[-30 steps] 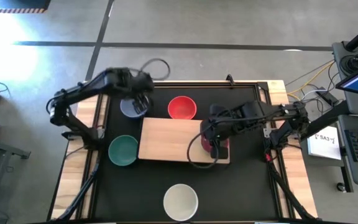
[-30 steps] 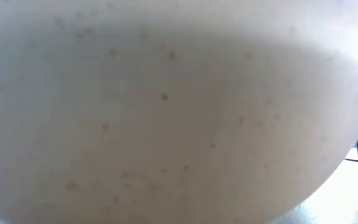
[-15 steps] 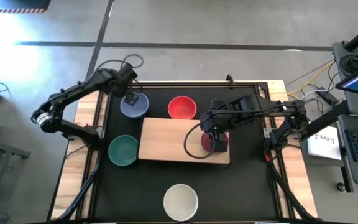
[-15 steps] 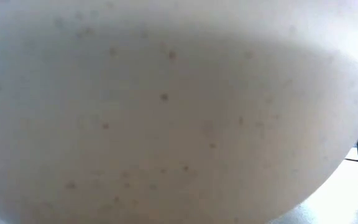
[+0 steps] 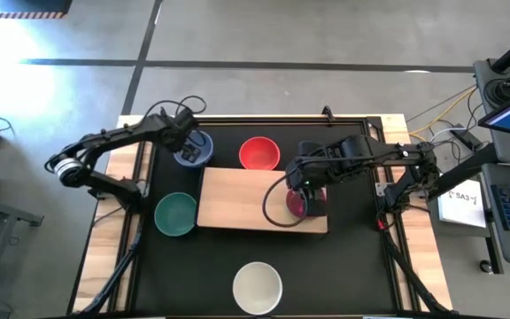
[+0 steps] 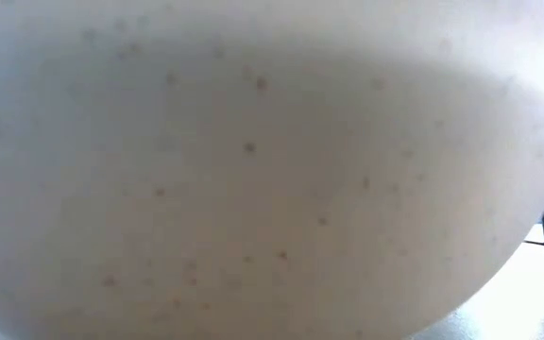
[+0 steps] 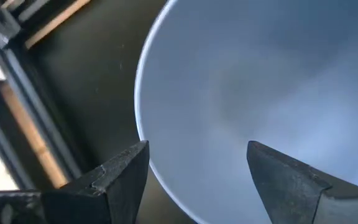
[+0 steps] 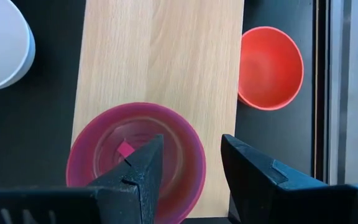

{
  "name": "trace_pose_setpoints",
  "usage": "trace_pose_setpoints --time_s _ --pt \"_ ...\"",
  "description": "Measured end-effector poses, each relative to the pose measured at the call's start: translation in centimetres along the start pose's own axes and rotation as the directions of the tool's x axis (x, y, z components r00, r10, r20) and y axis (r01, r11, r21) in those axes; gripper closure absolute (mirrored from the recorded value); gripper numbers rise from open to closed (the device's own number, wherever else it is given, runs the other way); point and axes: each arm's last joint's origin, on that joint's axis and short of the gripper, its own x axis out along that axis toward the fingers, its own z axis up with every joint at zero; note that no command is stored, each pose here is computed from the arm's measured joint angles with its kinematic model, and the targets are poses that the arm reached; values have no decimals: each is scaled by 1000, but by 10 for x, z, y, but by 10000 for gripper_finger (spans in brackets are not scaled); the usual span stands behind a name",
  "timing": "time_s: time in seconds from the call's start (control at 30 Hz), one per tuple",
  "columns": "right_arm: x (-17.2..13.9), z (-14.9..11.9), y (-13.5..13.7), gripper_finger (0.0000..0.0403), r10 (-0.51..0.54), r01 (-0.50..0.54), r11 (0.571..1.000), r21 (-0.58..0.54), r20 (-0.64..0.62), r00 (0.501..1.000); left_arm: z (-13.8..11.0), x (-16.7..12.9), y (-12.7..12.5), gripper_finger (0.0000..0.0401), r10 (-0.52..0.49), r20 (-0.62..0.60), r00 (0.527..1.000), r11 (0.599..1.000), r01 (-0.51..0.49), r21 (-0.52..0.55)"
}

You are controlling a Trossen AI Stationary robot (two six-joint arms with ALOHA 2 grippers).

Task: Place and stack bowls onto a shelf
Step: Put the big blue on the of the shelf

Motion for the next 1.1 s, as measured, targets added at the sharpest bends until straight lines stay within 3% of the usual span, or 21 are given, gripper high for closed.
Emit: trace_pose_setpoints --time_s 0.43,1.1 --pt "0 -1 0 250 0 0 1000 -23 -7 1000 5 5 -2 182 -31 39 999 999 33 -33" --pt "1 -1 -8 250 -11 10 996 -85 -12 1000 8 14 -5 185 -15 59 998 993 21 -119"
